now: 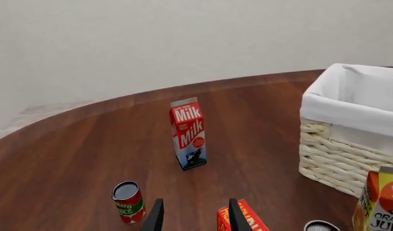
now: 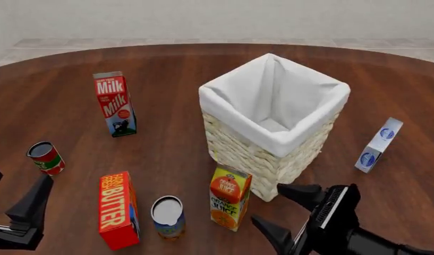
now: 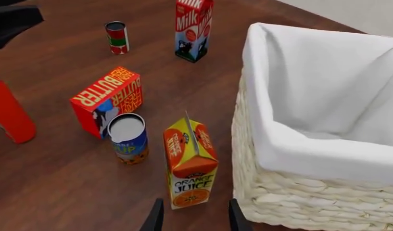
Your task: Pick up the orange juice, and put it in the basket.
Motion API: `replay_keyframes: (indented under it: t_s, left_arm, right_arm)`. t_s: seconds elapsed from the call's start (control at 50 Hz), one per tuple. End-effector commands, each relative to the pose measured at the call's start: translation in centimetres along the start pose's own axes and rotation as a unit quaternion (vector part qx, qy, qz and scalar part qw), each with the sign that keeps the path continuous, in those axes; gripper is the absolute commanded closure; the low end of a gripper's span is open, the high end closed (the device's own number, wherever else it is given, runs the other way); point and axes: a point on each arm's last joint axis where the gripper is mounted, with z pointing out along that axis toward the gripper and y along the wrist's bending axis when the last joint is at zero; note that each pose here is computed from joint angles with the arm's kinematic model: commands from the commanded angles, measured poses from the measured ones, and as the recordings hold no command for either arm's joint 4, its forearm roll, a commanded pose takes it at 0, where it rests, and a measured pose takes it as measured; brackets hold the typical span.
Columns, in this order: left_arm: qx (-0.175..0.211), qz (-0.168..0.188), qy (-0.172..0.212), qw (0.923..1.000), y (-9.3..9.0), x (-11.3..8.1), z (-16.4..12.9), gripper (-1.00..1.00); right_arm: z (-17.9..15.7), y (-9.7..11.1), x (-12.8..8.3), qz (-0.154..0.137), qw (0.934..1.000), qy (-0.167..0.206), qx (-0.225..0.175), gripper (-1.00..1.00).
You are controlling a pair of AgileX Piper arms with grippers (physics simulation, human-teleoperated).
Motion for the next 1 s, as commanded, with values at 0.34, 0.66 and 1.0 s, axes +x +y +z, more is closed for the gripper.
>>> replay_keyframes:
  t_s: [0.34,0.66,1.0]
  left_arm:
    - [0.008,0.002,0.002,1.0000,-0.1,0.0,0.1,-1.00]
    - [0.010,0.002,0.004,0.9999,-0.1,0.1,0.1,-1.00]
    - [0.013,0.001,0.005,0.9999,-0.2,0.1,0.1,-1.00]
  right_arm:
    - [2.2,0.2,0.4,0.004,0.9999,0.007,-0.006,-1.00]
    - [2.9,0.2,1.0,0.011,0.9999,0.012,-0.004,-1.00]
    - [4.5,0.1,2.1,0.001,0.9996,0.029,-0.001,-1.00]
